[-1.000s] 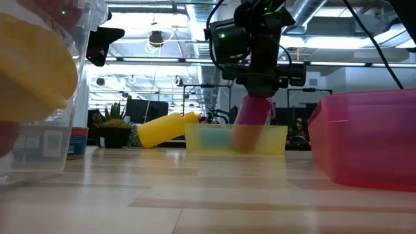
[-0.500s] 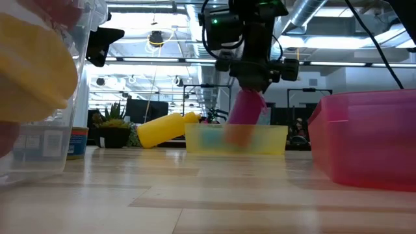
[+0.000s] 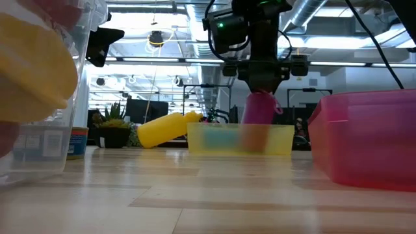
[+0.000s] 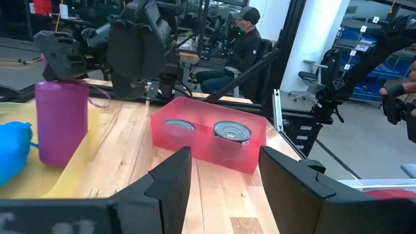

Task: Pick & Place Food Item
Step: Adjust the purple tumbler in the yellow bin

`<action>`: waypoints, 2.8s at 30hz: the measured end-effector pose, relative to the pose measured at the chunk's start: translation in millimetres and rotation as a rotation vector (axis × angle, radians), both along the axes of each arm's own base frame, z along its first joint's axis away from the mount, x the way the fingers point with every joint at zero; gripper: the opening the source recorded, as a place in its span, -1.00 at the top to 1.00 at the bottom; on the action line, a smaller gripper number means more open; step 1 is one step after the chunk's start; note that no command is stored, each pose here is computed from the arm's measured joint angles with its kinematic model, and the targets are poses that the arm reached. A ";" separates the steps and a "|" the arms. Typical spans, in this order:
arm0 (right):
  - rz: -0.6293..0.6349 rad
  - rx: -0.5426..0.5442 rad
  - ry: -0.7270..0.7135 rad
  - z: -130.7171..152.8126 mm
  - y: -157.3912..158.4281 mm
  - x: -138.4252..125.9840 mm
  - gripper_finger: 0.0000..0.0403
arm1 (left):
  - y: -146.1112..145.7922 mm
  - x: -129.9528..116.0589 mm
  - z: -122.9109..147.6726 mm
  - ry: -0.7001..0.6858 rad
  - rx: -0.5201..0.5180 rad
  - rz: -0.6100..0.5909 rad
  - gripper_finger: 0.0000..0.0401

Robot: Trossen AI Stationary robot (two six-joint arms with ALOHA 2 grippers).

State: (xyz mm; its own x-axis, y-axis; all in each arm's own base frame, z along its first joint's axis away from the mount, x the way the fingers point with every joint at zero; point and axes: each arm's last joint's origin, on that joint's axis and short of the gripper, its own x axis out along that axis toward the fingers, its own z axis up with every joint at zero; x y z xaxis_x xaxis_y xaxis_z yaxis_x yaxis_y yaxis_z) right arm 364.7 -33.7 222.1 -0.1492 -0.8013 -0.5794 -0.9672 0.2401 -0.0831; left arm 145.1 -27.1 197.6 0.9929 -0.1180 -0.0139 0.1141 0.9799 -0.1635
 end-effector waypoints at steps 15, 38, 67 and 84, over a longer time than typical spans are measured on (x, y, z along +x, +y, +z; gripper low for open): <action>-0.087 0.077 -0.033 1.2 2.5 -5.5 -0.14 | 0.1 0.0 -1.1 0.011 0.005 0.004 0.14; -0.117 0.041 -0.069 -0.1 15.1 -7.9 -0.29 | 0.0 0.0 -1.8 0.018 0.007 -0.001 0.14; -0.087 -0.031 -0.239 51.3 21.5 6.3 -0.29 | -0.1 -0.1 -2.0 0.019 0.007 -0.004 0.14; -0.148 -0.159 -0.499 76.2 23.2 12.0 -0.29 | -0.1 -0.1 -2.0 0.019 0.004 -0.005 0.14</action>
